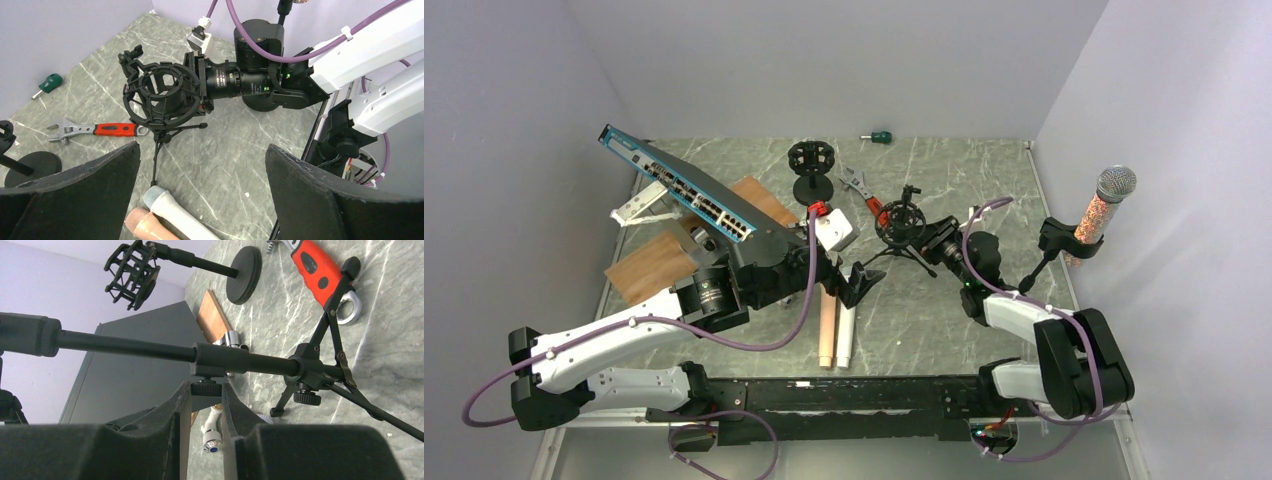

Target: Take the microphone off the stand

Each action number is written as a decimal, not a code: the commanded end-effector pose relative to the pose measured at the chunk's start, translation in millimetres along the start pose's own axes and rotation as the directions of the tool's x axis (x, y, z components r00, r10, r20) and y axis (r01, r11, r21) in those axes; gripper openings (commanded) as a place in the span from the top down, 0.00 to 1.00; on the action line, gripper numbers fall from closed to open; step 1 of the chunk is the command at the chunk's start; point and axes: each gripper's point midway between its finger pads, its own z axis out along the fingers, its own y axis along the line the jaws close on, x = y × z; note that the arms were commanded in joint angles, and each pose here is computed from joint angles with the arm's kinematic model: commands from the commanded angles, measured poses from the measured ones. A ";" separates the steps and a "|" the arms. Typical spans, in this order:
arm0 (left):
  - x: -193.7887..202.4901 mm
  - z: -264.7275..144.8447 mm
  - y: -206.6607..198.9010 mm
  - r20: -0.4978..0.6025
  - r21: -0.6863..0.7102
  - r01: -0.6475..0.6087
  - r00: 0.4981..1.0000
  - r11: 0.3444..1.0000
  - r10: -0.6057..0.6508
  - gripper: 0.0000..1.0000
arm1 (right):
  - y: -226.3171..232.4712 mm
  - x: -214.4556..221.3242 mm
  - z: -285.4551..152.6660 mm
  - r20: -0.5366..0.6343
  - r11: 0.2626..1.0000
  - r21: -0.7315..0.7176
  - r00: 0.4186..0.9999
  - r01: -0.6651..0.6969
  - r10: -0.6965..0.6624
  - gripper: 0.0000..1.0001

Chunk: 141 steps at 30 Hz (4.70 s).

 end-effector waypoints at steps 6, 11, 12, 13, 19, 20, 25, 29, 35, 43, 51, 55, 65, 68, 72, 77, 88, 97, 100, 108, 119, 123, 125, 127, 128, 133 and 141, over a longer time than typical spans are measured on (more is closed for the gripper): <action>-14.7 -1.8 -4.3 0.045 0.011 0.008 0.999 1.000 -0.008 0.02 | 5.4 -8.3 11.3 0.049 0.997 -0.031 0.996 0.078 -0.076 0.90; -15.2 -2.5 -4.5 0.047 0.009 0.004 0.999 1.000 -0.004 0.02 | 1.7 -1.2 14.7 0.045 0.954 0.059 0.954 0.295 -0.298 1.00; -15.4 -2.5 -4.6 0.048 0.008 0.004 0.999 1.000 -0.004 0.02 | 1.2 1.2 15.3 0.050 0.916 0.103 0.918 0.387 -0.394 1.00; -16.0 -3.1 -4.8 0.050 0.010 0.005 0.999 1.000 -0.005 0.02 | 2.6 3.1 16.5 0.062 0.866 0.148 0.870 0.477 -0.490 1.00; -13.5 -1.8 -4.6 0.046 0.002 -0.002 0.999 1.000 0.002 0.02 | 15.7 -1.4 17.7 0.110 0.673 0.201 0.666 0.712 -0.738 1.00; -12.1 -1.1 -3.6 0.041 -0.004 -0.006 0.999 1.000 0.006 0.02 | 13.9 -3.0 18.2 0.105 0.645 0.210 0.639 0.735 -0.762 1.00; -10.5 -0.3 -0.2 0.040 -0.024 -0.013 0.999 1.000 0.014 0.02 | 0.8 -0.3 23.4 0.044 0.563 0.222 0.568 0.796 -0.822 1.00; -10.2 0.2 -0.6 0.039 -0.022 -0.009 0.999 1.000 0.010 0.02 | -10.3 5.2 24.1 0.015 0.551 0.224 0.562 0.804 -0.827 1.00; -8.4 0.8 0.4 0.037 -0.029 -0.010 0.999 1.000 0.011 0.02 | -14.4 11.8 22.1 0.001 0.556 0.211 0.568 0.804 -0.823 1.00; -9.7 0.0 1.0 0.041 -0.032 -0.008 0.999 0.999 0.009 0.02 | 3.2 15.0 18.4 0.005 0.732 0.192 0.745 0.654 -0.667 0.66; -13.8 -3.3 -2.2 0.051 -0.016 -0.001 0.999 1.000 0.002 0.02 | -0.8 12.6 -2.0 -0.007 0.815 0.188 0.830 0.549 -0.558 0.43; -14.5 -3.9 -2.9 0.053 -0.013 -0.001 0.999 1.000 0.002 0.03 | 3.3 11.2 -9.0 -0.001 0.908 0.111 0.914 0.404 -0.406 0.41; -7.3 1.6 -3.5 0.033 -0.020 -0.011 0.999 1.000 0.012 0.03 | 27.1 7.4 10.0 -0.046 0.989 -0.091 0.991 0.118 -0.123 0.41; -6.1 2.2 -3.4 0.030 -0.022 -0.012 0.999 1.000 0.013 0.04 | 35.7 9.7 14.4 -0.053 0.985 -0.160 0.996 0.067 -0.076 0.41; -8.6 0.4 -4.8 0.039 -0.016 -0.012 0.999 1.000 0.012 0.04 | 41.7 8.5 18.1 -0.039 0.974 -0.222 0.998 0.044 -0.053 0.43; -9.6 -0.5 -5.5 0.041 -0.015 -0.012 0.999 1.000 0.012 0.04 | 33.5 3.6 25.6 -0.014 0.981 -0.187 0.999 0.048 -0.052 0.45; -14.3 -4.7 -7.8 0.054 -0.008 -0.016 0.998 1.000 0.016 0.04 | 21.6 0.0 29.4 0.005 0.987 -0.128 0.995 0.101 -0.102 0.96; -14.6 -5.1 -9.0 0.056 -0.007 -0.020 0.998 1.000 0.020 0.04 | -1.7 -6.7 2.0 0.027 0.950 0.047 0.950 0.309 -0.310 1.00; -13.5 -4.6 -11.0 0.052 0.002 -0.016 0.999 1.000 0.016 0.04 | -1.0 -11.0 -5.4 0.030 0.939 0.078 0.940 0.336 -0.339 1.00; -10.1 -2.3 -4.3 0.046 -0.035 -0.028 0.998 0.999 0.030 0.04 | 16.4 -6.9 14.9 -0.031 0.955 0.012 0.955 0.296 -0.295 0.52; -12.5 -4.6 -3.8 0.055 -0.039 -0.027 0.998 0.999 0.029 0.04 | 30.6 -7.0 54.5 -0.033 0.983 -0.109 0.988 0.148 -0.153 0.44; -15.4 -6.8 -2.9 0.064 -0.044 -0.024 0.998 0.999 0.027 0.04 | 38.6 -13.5 61.1 -0.009 0.979 -0.136 0.988 0.152 -0.155 0.44; -16.9 -8.5 -2.7 0.068 -0.044 -0.023 0.997 0.999 0.026 0.04 | 37.9 -15.9 66.3 -0.010 0.981 -0.125 0.988 0.150 -0.152 0.44; -19.0 -10.2 -3.5 0.074 -0.040 -0.022 0.997 0.999 0.025 0.04 | 38.3 -18.1 71.6 -0.011 0.982 -0.121 0.989 0.148 -0.150 0.45; -19.8 -11.0 -4.2 0.077 -0.037 -0.022 0.997 0.999 0.025 0.04 | 38.5 -18.2 73.7 -0.014 0.982 -0.122 0.989 0.145 -0.148 0.46; -21.7 -12.5 -1.7 0.081 -0.046 -0.058 0.995 0.997 0.062 0.04 | 33.8 -17.1 79.5 -0.017 0.985 -0.115 0.991 0.133 -0.135 0.62; -21.3 -12.4 -2.7 0.080 -0.044 -0.060 0.995 0.997 0.063 0.04 | 32.2 -19.7 78.6 -0.008 0.979 -0.096 0.984 0.179 -0.180 1.00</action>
